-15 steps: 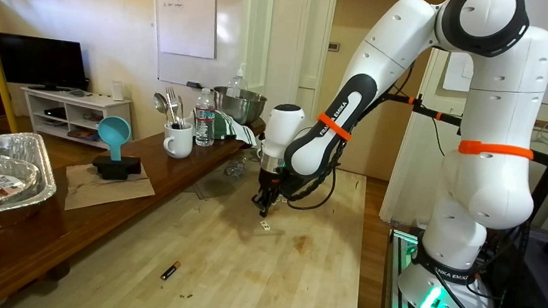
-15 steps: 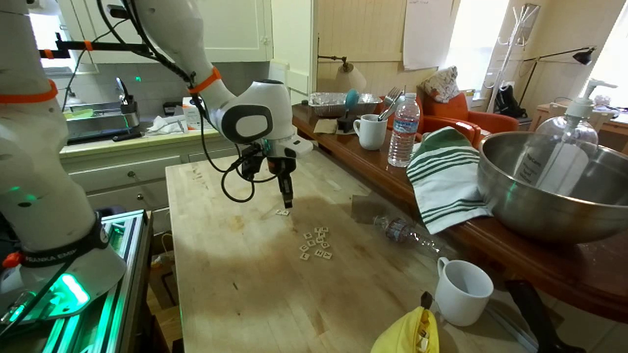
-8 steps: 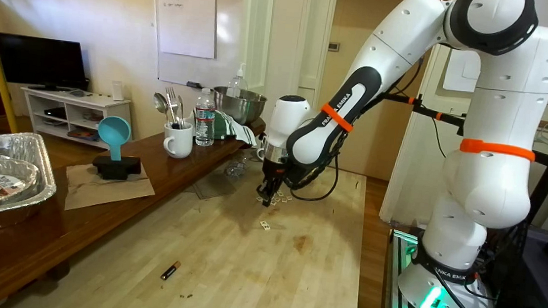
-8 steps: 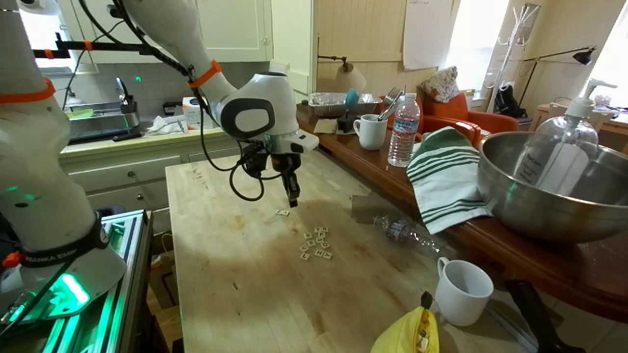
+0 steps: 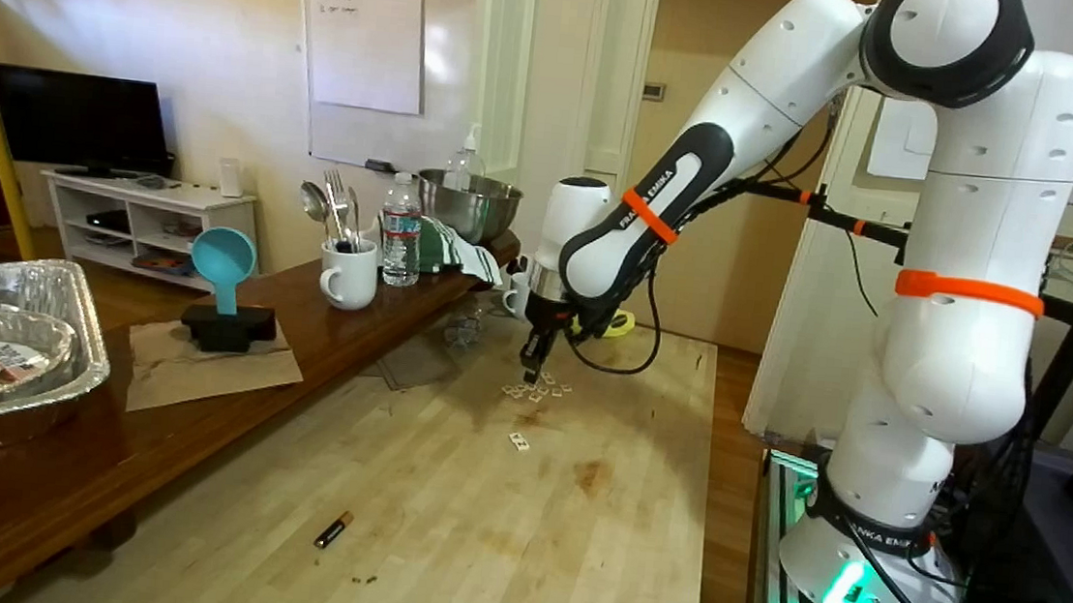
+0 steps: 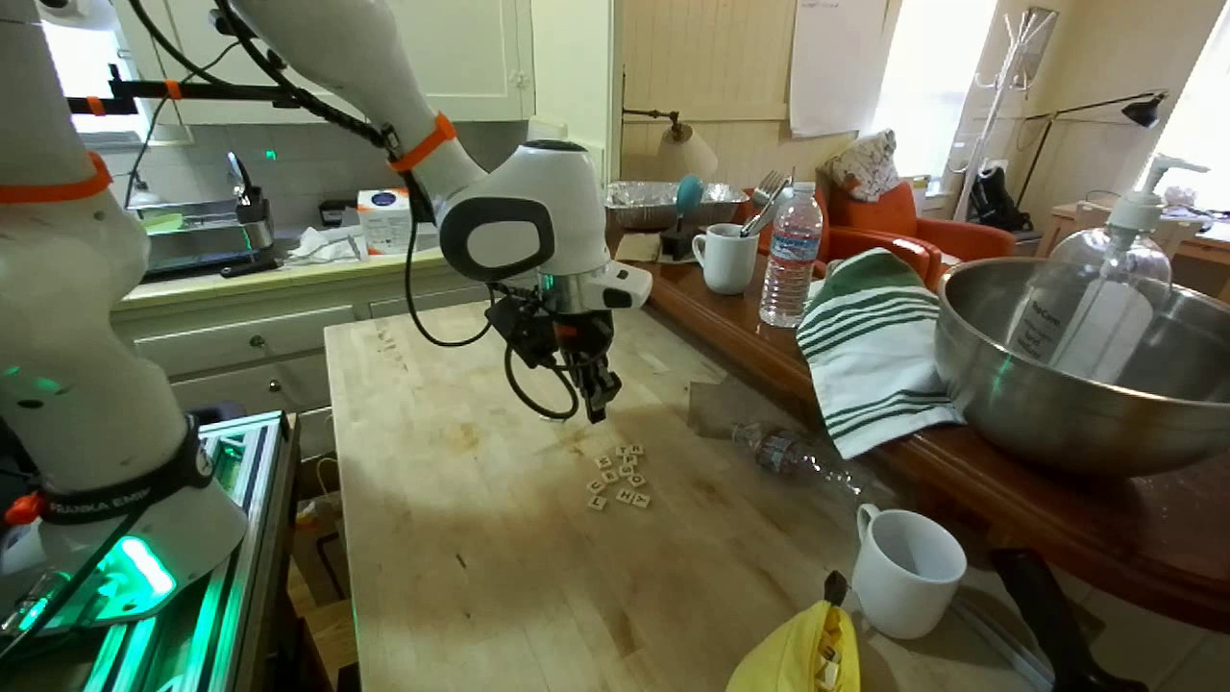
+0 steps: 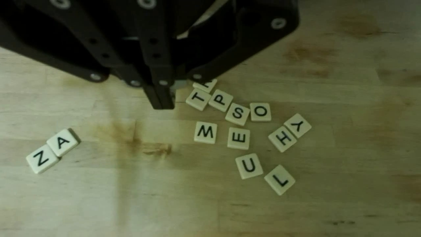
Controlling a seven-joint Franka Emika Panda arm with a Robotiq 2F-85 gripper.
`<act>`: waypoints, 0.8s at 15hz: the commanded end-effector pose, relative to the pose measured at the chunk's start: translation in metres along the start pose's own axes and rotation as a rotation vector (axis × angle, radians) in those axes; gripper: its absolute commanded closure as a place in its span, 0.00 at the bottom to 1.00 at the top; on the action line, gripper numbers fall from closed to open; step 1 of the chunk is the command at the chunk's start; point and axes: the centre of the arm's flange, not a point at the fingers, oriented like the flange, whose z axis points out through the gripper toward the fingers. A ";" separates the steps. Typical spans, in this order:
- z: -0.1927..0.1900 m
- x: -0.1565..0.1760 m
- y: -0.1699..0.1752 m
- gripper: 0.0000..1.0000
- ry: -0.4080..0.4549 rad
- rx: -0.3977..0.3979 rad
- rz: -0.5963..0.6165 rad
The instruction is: Put three letter blocks in a line
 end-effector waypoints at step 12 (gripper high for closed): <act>0.010 0.017 0.018 1.00 0.025 0.003 -0.106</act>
